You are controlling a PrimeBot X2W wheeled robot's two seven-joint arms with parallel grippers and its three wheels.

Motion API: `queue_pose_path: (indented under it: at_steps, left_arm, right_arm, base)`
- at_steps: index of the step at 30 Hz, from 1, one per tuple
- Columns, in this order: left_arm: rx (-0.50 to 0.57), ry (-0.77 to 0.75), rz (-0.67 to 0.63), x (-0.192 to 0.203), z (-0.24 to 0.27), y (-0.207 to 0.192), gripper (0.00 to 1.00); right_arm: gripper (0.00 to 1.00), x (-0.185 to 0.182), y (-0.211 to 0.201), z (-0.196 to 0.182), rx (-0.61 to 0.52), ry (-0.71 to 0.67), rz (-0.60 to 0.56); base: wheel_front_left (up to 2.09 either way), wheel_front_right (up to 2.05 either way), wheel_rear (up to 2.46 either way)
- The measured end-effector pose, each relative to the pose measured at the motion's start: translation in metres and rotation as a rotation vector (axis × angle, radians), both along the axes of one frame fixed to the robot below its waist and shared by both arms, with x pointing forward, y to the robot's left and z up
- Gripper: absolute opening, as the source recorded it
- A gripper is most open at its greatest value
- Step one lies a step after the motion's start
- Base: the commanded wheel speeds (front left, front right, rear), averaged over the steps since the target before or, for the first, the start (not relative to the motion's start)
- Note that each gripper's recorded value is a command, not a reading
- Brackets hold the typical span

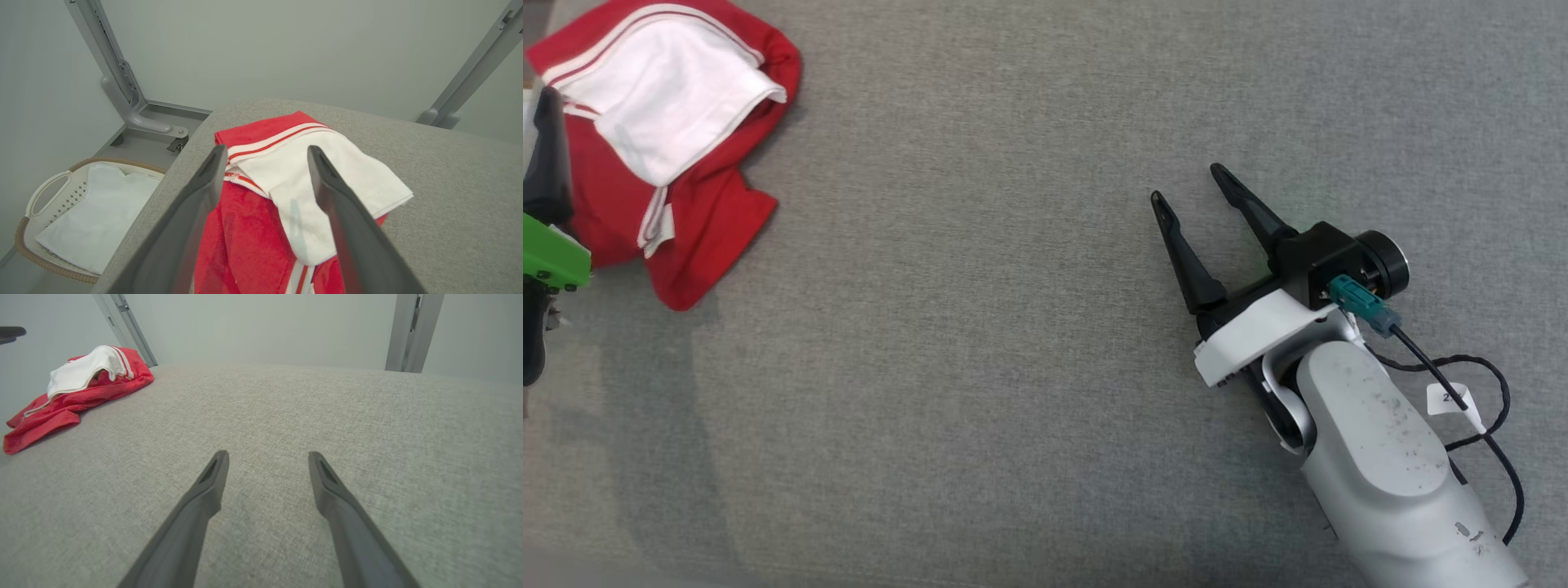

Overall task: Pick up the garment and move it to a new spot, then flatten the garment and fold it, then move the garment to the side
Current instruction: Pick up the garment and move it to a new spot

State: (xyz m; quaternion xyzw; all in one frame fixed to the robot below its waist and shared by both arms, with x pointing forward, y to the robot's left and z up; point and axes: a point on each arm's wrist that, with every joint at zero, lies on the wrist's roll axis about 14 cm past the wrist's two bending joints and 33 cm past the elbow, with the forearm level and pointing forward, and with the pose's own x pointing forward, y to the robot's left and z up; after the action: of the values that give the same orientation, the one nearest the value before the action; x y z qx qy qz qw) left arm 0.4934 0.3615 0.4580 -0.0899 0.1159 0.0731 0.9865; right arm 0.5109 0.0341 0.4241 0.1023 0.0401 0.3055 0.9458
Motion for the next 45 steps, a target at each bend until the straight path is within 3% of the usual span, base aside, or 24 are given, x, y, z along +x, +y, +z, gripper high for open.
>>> queue_pose_path:
  at_steps: [14,16,23,31,37,45]
  left_arm:
    - [-0.098,0.348,-0.073,0.018,-0.108,-0.030,1.00]
    - [-0.081,0.340,-0.083,0.022,-0.110,-0.032,0.00]
    - [-0.052,0.202,-0.137,0.034,-0.081,-0.047,0.00]
    - [0.021,-0.098,-0.263,0.063,0.033,-0.076,0.00]
    - [0.015,-0.287,-0.419,0.054,0.098,-0.136,0.00]
    - [-0.144,-0.390,-0.655,0.022,0.121,-0.249,0.00]
  right_arm:
    - [1.00,0.014,-0.046,-0.018,-0.019,0.006,-0.109]
    - [1.00,0.014,-0.051,-0.019,-0.024,0.007,-0.121]
    - [1.00,0.005,-0.069,-0.016,-0.033,0.029,-0.164]
    - [1.00,-0.019,-0.082,0.000,-0.017,0.048,-0.204]
    - [1.00,-0.036,-0.093,0.021,0.007,0.031,-0.238]
    - [1.00,-0.057,-0.121,0.044,0.019,-0.003,-0.311]
  base:
    - [0.00,0.00,0.00]
    - [0.00,0.00,0.00]
    - [0.00,0.00,0.00]
    - [0.00,0.00,0.00]
    - [0.00,0.00,0.00]
    - [0.00,0.00,0.00]
